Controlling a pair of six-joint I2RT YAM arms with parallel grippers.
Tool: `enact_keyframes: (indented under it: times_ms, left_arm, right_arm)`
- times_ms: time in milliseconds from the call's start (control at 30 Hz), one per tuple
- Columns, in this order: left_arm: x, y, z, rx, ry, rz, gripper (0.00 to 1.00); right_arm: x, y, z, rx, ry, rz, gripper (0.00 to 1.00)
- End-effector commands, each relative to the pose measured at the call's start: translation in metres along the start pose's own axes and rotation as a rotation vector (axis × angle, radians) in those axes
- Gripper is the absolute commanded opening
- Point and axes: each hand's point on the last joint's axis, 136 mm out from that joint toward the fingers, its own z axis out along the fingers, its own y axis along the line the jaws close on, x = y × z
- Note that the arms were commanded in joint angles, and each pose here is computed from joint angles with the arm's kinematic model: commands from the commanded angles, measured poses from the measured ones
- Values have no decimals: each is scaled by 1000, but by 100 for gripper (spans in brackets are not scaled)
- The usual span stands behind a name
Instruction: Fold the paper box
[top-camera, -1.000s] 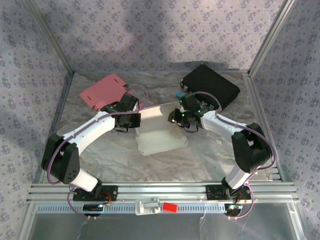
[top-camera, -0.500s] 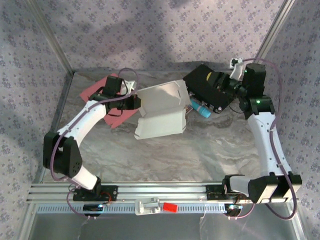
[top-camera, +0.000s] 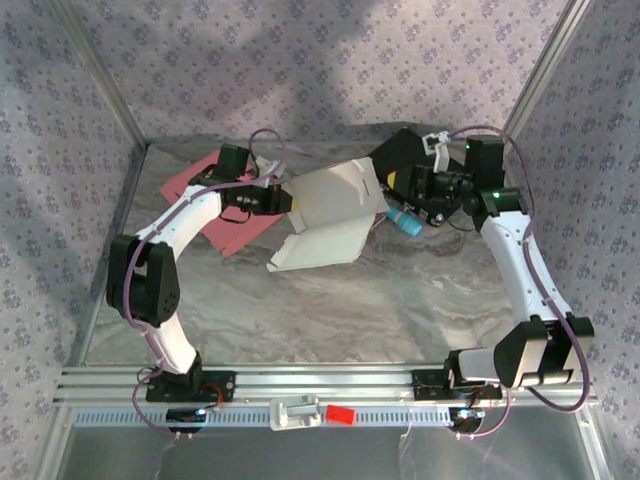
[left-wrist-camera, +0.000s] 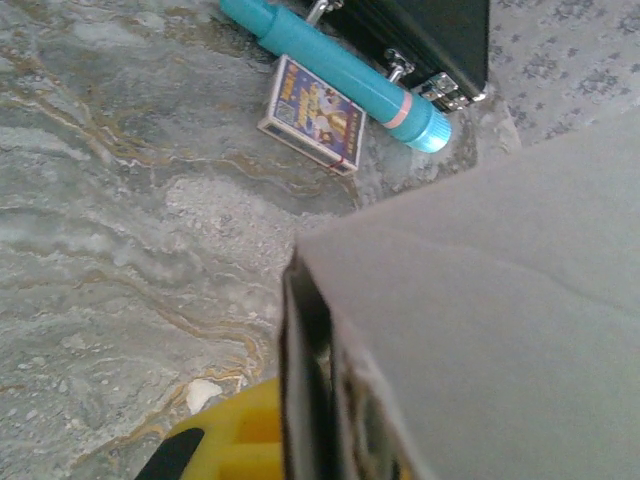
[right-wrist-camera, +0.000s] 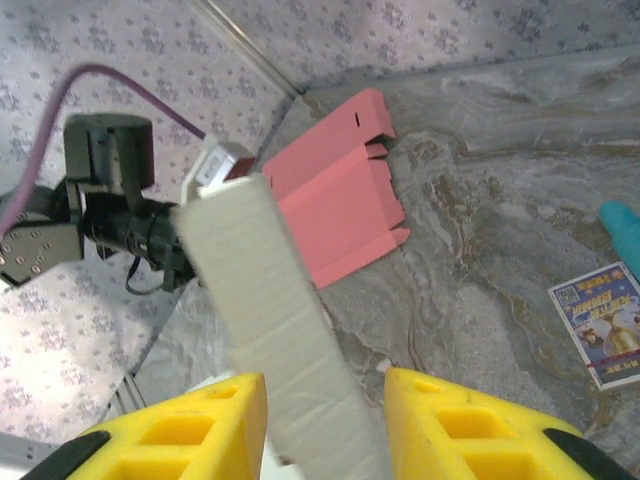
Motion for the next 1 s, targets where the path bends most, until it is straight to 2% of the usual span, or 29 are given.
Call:
enact_keyframes:
  times_ms: [0, 367, 967]
  left_arm:
    - [-3, -16, -4, 72, 12, 34, 0]
    - [3, -16, -1, 52, 46, 29, 0]
    - [6, -20, 1, 44, 55, 37, 0]
  right_arm:
    - [14, -3, 10, -19, 67, -30, 37]
    - [2, 17, 9, -49, 44, -87, 37]
    - [10, 20, 35, -20, 123, -151, 41]
